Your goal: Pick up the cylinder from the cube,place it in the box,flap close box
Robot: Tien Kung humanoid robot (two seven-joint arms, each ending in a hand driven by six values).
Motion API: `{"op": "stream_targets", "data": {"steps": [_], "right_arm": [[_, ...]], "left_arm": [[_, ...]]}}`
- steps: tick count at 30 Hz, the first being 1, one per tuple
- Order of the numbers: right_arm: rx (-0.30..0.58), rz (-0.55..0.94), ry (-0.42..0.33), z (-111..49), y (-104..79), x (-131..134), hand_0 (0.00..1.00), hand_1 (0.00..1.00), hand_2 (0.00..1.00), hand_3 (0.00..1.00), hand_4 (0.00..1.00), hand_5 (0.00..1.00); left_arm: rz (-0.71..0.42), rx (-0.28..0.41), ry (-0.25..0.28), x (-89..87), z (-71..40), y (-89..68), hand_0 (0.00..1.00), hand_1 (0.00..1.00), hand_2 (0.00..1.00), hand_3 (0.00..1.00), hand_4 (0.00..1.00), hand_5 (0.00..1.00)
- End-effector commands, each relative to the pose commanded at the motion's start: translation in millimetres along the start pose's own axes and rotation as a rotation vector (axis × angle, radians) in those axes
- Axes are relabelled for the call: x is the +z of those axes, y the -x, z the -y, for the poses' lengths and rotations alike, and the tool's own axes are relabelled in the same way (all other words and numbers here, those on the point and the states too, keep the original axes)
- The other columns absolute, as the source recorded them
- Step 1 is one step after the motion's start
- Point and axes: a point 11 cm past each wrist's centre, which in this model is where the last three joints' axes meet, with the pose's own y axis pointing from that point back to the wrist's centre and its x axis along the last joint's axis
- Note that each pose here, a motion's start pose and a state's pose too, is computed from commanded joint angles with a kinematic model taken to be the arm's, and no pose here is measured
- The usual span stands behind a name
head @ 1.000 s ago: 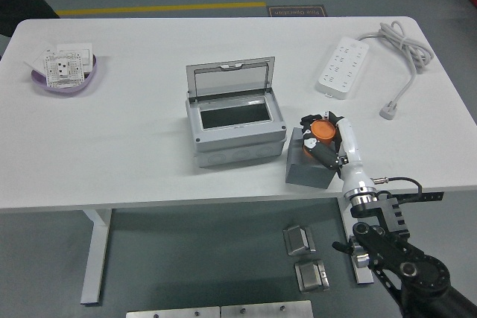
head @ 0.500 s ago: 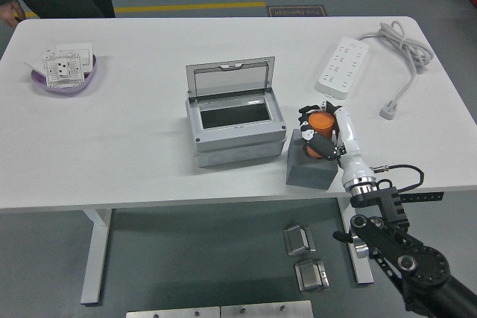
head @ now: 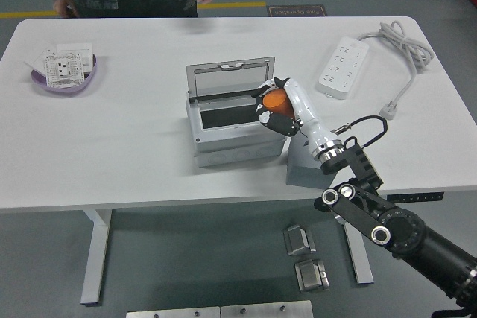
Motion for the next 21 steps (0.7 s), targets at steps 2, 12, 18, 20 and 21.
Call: {"op": "stream_targets", "data": {"steps": [2,12,18,20,21], "right_arm": [[-0.044,-0.065,-0.003,9.6,5.4,-6.9,0.263,0.256,0.394,0.272,0.002,0.002],[-0.153,-0.359,-0.018,52.2,9.4,-31.6,0.200,0.245,0.399,0.267,0.002,0.002],[-0.211,-0.441,-0.015,60.0,16.7,-28.4,0.204,0.255,0.409,0.274,0.002,0.002],[-0.228,-0.472,-0.014,61.7,20.1,-28.1,0.204,0.255,0.409,0.274,0.002,0.002],[-0.235,-0.488,-0.015,62.6,21.9,-28.4,0.204,0.255,0.409,0.274,0.002,0.002]], "left_arm": [[0.001,0.002,0.001,0.8,-0.2,-0.8,0.713,0.723,0.704,0.856,0.572,0.091],[0.008,0.012,0.004,3.3,-0.9,-5.1,0.712,0.725,0.710,0.851,0.573,0.101],[0.012,0.013,0.014,7.9,-1.8,-5.5,0.712,0.726,0.710,0.853,0.573,0.103],[0.013,0.012,0.013,7.5,-1.7,-4.7,0.712,0.726,0.710,0.853,0.573,0.103],[0.014,0.011,0.012,7.0,-1.6,-4.1,0.712,0.726,0.710,0.853,0.573,0.103]]}}
